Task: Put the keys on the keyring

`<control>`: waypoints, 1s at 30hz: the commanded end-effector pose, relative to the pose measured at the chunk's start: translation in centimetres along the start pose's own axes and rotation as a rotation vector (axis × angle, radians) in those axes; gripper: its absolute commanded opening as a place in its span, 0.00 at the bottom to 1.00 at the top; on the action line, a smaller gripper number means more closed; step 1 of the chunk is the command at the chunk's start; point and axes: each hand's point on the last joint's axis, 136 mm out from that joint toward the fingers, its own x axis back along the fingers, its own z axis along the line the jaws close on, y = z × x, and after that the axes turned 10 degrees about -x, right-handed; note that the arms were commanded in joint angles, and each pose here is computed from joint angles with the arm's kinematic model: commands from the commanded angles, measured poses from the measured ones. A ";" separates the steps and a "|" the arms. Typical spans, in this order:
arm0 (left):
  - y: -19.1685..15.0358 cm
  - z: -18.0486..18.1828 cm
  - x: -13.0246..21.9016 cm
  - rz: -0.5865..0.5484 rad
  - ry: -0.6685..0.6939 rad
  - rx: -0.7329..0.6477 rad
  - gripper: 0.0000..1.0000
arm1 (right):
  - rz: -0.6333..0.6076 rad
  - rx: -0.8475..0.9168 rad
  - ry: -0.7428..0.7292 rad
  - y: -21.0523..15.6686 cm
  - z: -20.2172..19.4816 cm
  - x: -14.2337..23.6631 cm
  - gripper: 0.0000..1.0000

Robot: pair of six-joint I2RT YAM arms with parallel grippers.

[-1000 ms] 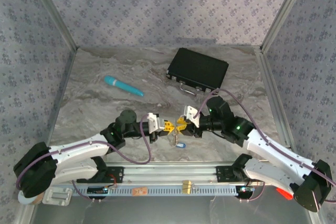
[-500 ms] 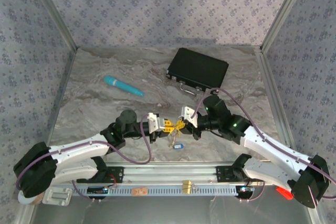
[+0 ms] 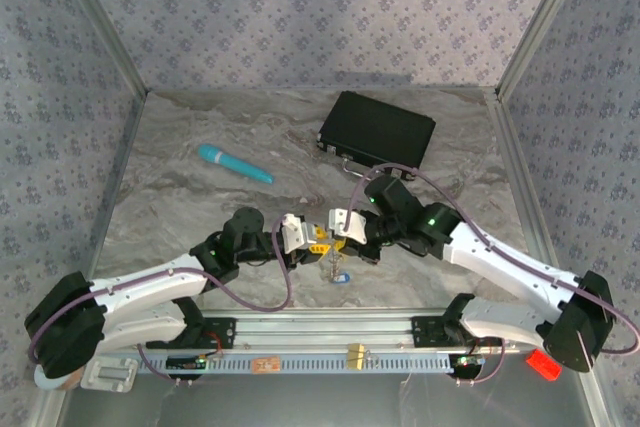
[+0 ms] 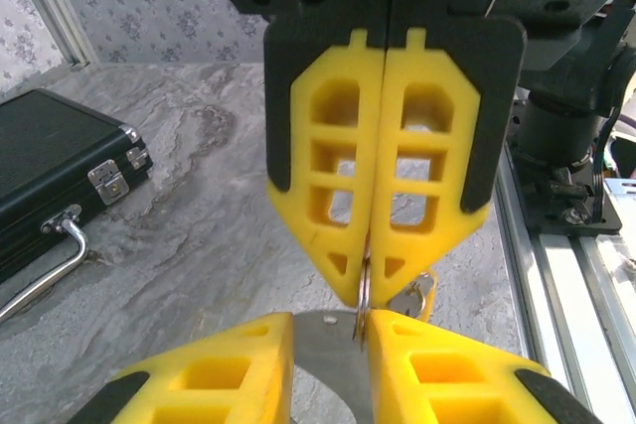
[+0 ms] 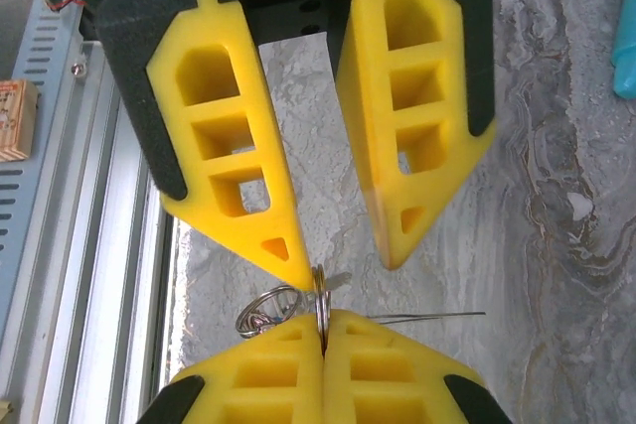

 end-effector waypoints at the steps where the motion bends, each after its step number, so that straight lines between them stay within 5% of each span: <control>1: 2.0 0.0 -0.3 -0.061 -0.024 -0.025 0.24 | -0.004 0.054 0.002 1.2 0.1 0.3 0.00; 12: 1.7 -0.3 -0.5 -0.060 -0.046 -0.026 0.00 | -0.116 0.021 0.035 2.5 0.9 1.0 0.01; 15: 1.9 -0.4 -0.3 -0.068 -0.043 -0.032 0.00 | -0.170 -0.018 0.001 2.0 0.5 1.5 0.26; 17: 1.9 -0.3 -0.2 -0.079 -0.031 -0.036 0.00 | -0.210 -0.058 -0.009 1.4 0.0 1.6 0.30; 30: 2.6 -0.1 0.3 -0.187 0.010 -0.001 0.00 | -0.315 -0.150 0.015 1.0 -0.5 0.5 0.24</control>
